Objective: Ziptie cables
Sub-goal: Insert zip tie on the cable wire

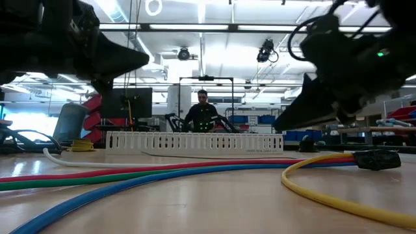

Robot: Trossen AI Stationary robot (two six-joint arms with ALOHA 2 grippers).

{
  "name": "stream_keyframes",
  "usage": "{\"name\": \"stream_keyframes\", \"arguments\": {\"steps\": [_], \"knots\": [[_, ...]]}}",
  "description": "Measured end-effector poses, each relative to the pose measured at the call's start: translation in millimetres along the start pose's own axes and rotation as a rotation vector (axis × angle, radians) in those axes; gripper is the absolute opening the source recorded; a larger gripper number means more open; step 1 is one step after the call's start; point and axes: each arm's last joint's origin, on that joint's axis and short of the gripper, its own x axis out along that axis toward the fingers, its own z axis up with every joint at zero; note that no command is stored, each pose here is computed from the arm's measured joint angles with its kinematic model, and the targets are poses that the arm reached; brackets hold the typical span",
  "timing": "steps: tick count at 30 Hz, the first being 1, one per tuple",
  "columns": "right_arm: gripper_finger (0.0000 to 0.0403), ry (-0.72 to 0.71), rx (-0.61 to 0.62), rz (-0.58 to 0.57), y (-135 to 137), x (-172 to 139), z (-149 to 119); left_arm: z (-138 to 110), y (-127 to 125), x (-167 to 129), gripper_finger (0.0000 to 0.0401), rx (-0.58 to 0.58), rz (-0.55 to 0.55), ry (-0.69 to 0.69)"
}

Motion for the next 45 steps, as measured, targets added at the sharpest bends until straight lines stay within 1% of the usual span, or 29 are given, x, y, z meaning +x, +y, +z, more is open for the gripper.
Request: {"name": "stream_keyframes", "arguments": {"steps": [2,5,7,10,13,15,19,25,30,36,39,42,45], "knots": [[0.0,0.051,-0.024,-0.018,-7,0,10,0,0,0,0.0009,0.0,0.01,-0.003],[0.0,0.078,-0.066,-0.038,-17,-6,27,0,1,0,0.0009,0.03,0.039,-0.006],[0.0001,0.103,-0.09,-0.038,-22,-10,37,0,2,0,0.0009,0.054,0.062,-0.008],[0.0007,0.173,-0.123,-0.023,-30,-13,44,0,3,0,0.0009,0.08,0.101,-0.008],[0.0025,0.259,-0.14,-0.007,-36,-10,44,0,5,0,0.0009,0.086,0.154,-0.012],[0.0039,0.294,-0.131,0.008,-37,-5,42,0,5,0,0.0009,0.087,0.187,-0.015],[0.0058,0.333,-0.117,0.031,-37,4,36,0,6,0,0.0009,0.087,0.196,-0.015],[0.0068,0.424,-0.158,0.092,-36,18,21,0,6,0,0.0009,0.065,0.195,-0.015],[0.0062,0.446,-0.207,0.074,-38,24,14,-1,6,0,0.0009,0.045,0.194,-0.011],[0.0044,0.446,-0.27,0.077,-40,28,14,-1,6,0,0.0009,-0.006,0.194,-0.012],[0.0032,0.439,-0.301,0.071,-42,30,16,-1,6,0,0.001,-0.013,0.194,-0.013],[0.0011,0.449,-0.311,0.067,-44,31,15,-1,6,0,0.001,-0.014,0.194,-0.014],[0.0006,0.443,-0.318,0.061,-43,30,14,-1,6,0,0.001,-0.033,0.194,-0.016]]}}
